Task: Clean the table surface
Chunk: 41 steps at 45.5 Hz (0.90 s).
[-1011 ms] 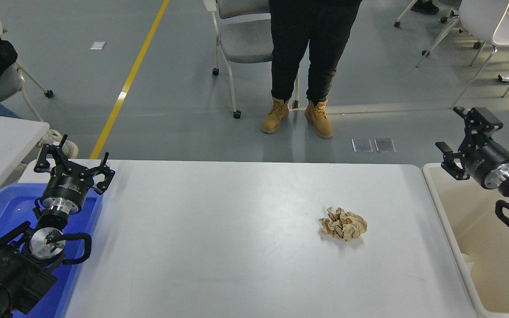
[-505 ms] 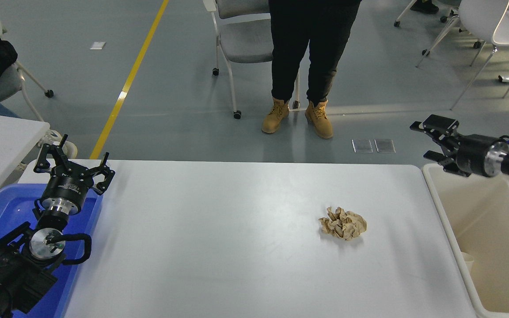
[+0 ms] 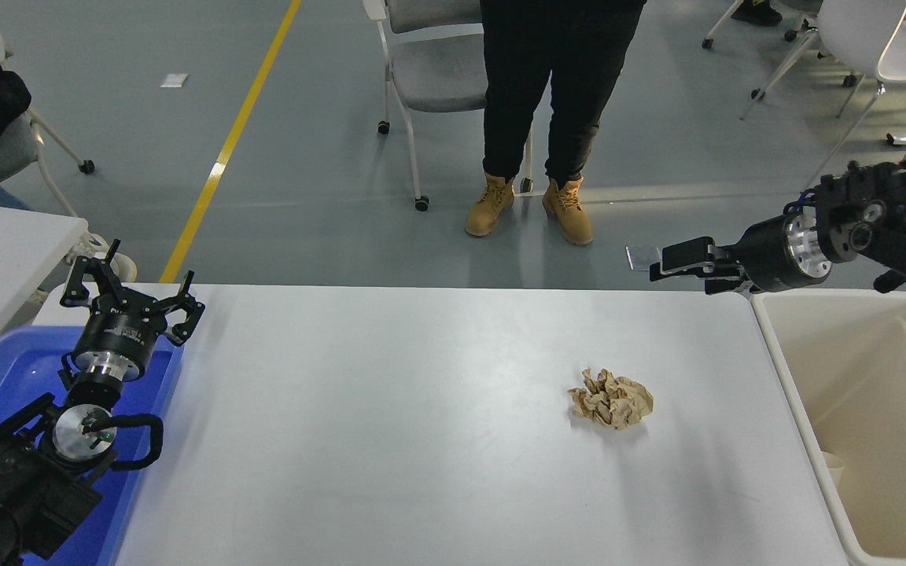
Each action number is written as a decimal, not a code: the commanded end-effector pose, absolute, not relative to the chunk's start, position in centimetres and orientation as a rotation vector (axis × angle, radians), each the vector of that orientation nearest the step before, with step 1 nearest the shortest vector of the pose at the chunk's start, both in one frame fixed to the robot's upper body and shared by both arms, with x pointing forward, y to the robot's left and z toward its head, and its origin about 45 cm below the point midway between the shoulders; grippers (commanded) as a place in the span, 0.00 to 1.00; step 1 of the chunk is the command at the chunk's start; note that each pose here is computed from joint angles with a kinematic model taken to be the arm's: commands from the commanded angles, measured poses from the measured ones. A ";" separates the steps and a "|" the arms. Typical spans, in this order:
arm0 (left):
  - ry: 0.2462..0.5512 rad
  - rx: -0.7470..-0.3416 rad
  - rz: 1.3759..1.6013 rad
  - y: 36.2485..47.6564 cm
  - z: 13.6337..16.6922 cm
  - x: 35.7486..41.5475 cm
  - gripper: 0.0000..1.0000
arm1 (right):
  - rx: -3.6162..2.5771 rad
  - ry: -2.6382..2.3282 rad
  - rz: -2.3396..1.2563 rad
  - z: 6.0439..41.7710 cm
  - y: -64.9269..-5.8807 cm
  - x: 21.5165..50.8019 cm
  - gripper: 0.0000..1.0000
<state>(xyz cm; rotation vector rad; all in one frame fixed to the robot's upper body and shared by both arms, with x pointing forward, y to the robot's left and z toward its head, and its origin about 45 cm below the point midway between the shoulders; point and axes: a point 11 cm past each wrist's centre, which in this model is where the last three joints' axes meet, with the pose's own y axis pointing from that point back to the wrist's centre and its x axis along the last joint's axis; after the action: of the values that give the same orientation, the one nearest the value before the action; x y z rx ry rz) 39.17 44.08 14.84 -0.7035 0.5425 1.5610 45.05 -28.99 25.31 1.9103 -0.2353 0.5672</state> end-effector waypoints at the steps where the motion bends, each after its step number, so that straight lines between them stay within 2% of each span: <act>1: 0.543 -0.704 1.560 44.1 14.86 39.19 1.00 | 1.796 0.058 0.639 22.4 -24.0 44.0 0.98; 19: 0.542 -0.704 1.561 44.1 14.84 39.17 1.00 | 1.736 0.238 0.691 16.5 -17.5 42.6 0.98; 27: 0.543 -0.704 1.560 44.1 14.86 39.19 1.00 | 1.728 0.213 0.652 13.2 -17.9 42.0 0.98; 41: 0.542 -0.704 1.561 44.1 14.84 39.17 1.00 | 1.664 0.133 0.659 12.2 -21.0 43.0 0.98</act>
<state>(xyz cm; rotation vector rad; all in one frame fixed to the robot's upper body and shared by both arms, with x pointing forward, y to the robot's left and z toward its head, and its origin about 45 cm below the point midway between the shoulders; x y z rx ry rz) 39.17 44.09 14.84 -0.7038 0.5425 1.5612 42.75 -19.54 13.55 1.7006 0.1751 0.6589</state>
